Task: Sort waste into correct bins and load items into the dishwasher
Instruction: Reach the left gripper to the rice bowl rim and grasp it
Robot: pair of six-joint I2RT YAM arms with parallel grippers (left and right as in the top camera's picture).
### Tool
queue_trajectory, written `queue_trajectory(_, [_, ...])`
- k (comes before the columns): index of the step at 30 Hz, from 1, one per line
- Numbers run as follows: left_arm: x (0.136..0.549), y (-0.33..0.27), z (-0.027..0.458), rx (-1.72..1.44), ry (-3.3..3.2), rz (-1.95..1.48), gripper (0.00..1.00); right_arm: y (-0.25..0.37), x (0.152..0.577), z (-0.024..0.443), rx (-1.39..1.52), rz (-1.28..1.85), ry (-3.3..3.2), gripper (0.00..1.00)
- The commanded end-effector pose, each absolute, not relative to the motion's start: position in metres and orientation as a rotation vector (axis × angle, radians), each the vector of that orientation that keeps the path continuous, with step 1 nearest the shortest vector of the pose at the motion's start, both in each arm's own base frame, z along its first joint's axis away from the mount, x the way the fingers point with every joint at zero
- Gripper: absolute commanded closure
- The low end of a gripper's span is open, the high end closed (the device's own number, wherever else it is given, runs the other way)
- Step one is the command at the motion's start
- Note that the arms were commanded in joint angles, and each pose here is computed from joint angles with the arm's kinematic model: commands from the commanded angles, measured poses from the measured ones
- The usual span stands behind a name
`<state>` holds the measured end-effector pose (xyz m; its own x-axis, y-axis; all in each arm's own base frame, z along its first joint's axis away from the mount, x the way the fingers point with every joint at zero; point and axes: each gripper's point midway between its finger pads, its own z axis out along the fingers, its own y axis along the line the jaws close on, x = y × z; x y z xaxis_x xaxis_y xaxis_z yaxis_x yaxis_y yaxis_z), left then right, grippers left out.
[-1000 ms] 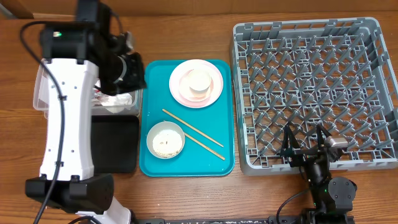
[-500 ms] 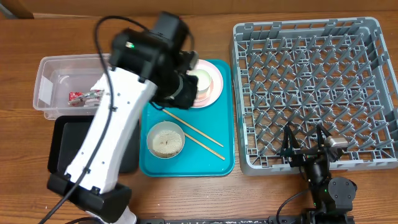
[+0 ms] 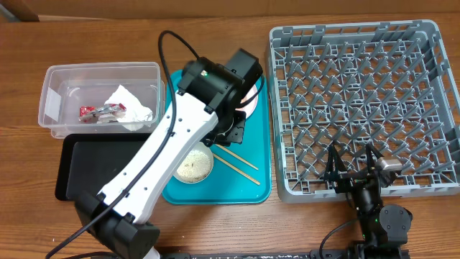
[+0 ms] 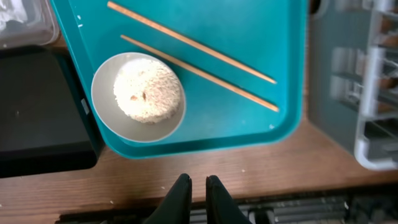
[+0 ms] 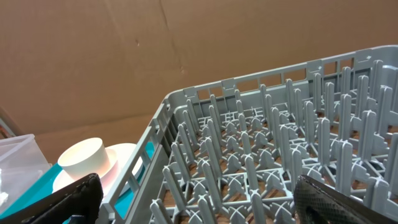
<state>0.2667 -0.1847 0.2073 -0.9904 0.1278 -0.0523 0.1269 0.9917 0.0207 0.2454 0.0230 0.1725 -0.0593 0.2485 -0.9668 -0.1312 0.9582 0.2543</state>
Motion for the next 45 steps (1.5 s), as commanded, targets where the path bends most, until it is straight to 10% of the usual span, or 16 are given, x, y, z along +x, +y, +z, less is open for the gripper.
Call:
queue_trajectory(1, [0.266, -0.173, 0.185, 0.113, 3.110, 0.148, 0.87, 0.022, 0.246, 0.169, 0.100, 0.310, 1.606, 0.00])
queue_trajectory(18, [0.249, -0.176, 0.078, 0.115, 3.198, 0.113, 0.80, 0.022, 0.246, 0.169, 0.100, 0.310, 1.605, 0.00])
queue_trajectory(45, [0.262, -0.165, 0.047, 0.102, 3.102, 0.183, 0.76, 0.022, 0.246, 0.169, 0.100, 0.310, 1.605, 0.00])
